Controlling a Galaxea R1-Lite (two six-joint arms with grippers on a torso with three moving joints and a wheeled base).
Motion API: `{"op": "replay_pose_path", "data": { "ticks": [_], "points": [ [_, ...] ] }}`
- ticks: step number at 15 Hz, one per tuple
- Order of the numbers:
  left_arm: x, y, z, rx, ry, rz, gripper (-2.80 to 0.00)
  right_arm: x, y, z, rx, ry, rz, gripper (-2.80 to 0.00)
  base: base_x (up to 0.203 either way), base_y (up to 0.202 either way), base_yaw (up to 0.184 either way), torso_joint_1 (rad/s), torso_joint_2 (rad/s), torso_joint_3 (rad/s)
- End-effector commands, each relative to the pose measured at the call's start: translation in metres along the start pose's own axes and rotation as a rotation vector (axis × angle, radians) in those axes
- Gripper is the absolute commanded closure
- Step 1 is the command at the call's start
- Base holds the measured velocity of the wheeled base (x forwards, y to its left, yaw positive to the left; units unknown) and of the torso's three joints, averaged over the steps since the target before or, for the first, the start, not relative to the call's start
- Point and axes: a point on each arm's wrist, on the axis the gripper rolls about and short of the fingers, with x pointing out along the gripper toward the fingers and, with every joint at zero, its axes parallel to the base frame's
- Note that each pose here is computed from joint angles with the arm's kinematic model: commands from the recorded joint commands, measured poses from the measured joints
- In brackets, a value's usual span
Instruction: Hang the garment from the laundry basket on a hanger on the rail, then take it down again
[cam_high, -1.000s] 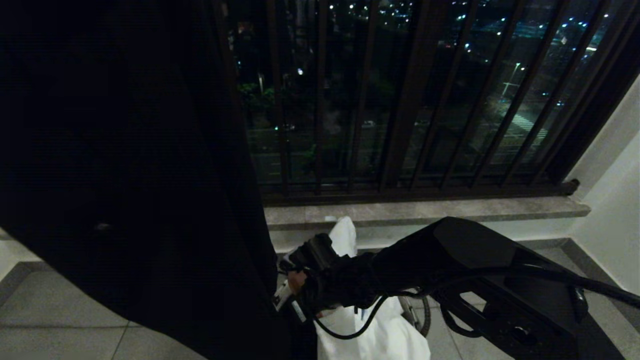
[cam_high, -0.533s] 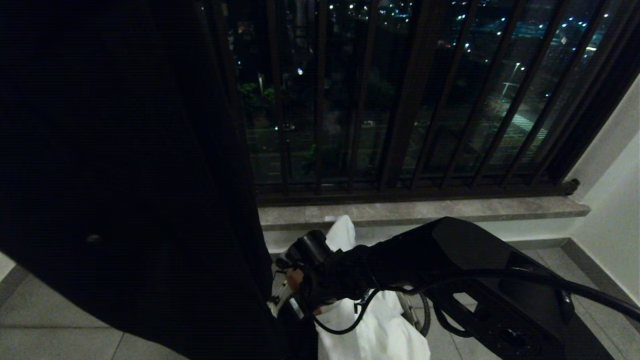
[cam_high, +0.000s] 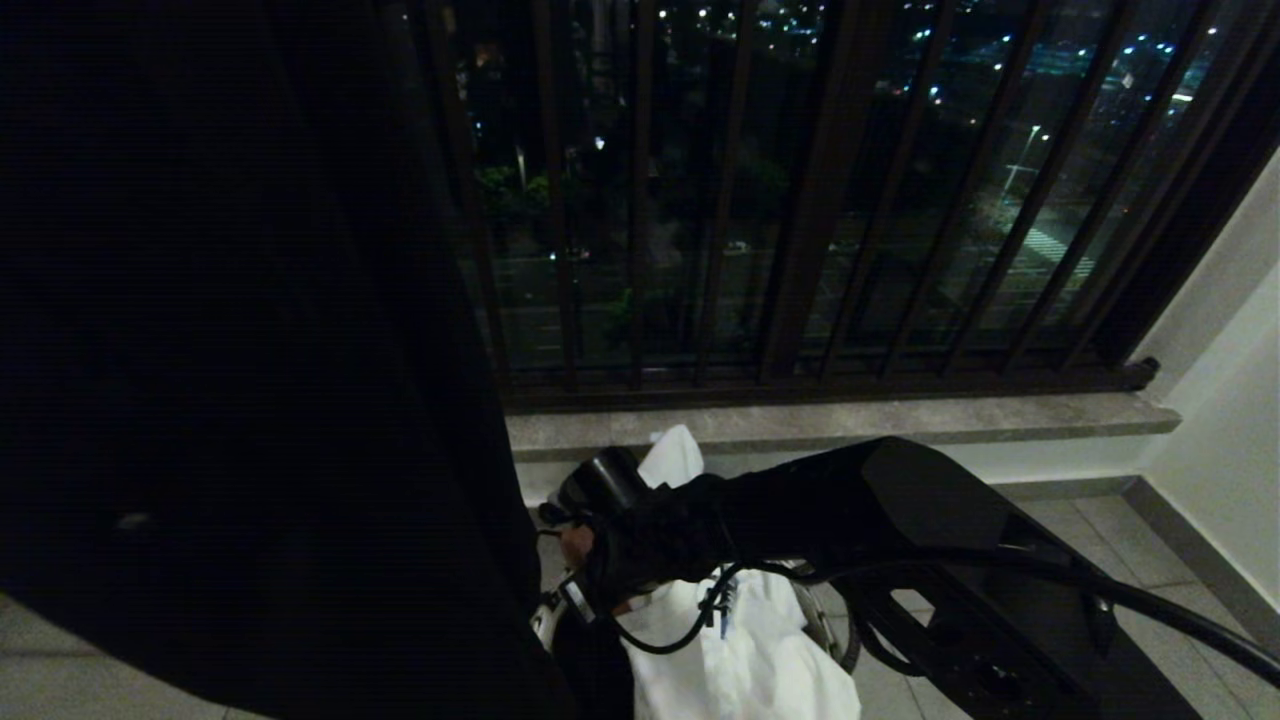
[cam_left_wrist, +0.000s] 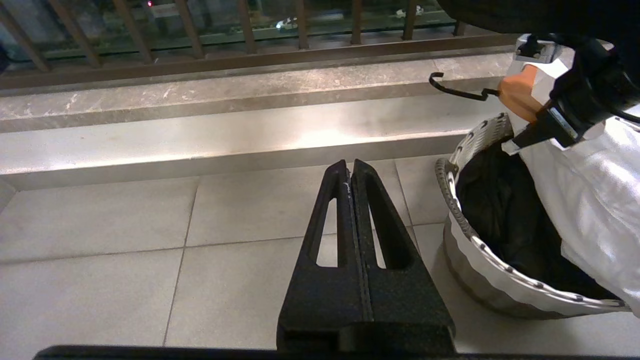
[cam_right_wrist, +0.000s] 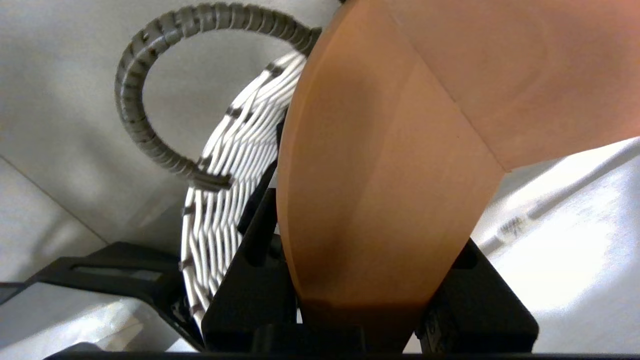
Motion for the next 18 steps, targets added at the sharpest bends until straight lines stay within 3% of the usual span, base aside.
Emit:
{"op": "replay_pose_path", "data": {
  "ticks": [1, 12, 13, 18],
  "points": [
    [0.000, 0.000, -0.001, 0.000, 0.002, 0.000, 0.00, 0.003, 0.000, 0.002, -0.001, -0.007, 0.000, 0.00, 0.000, 0.000, 0.000, 0.000, 0.00, 0.000],
    [0.000, 0.000, -0.001, 0.000, 0.002, 0.000, 0.00, 0.013, -0.013, 0.004, 0.002, -0.017, -0.021, 0.00, 0.000, 0.000, 0.000, 0.000, 0.00, 0.000],
    [0.000, 0.000, -0.001, 0.000, 0.002, 0.000, 0.00, 0.013, -0.014, 0.003, 0.003, -0.015, -0.022, -2.80, 0.000, 0.000, 0.000, 0.000, 0.00, 0.000],
    [0.000, 0.000, -0.001, 0.000, 0.002, 0.000, 0.00, 0.012, -0.012, -0.001, 0.003, 0.005, -0.027, -2.80, 0.000, 0.000, 0.000, 0.000, 0.00, 0.000]
  ]
}}
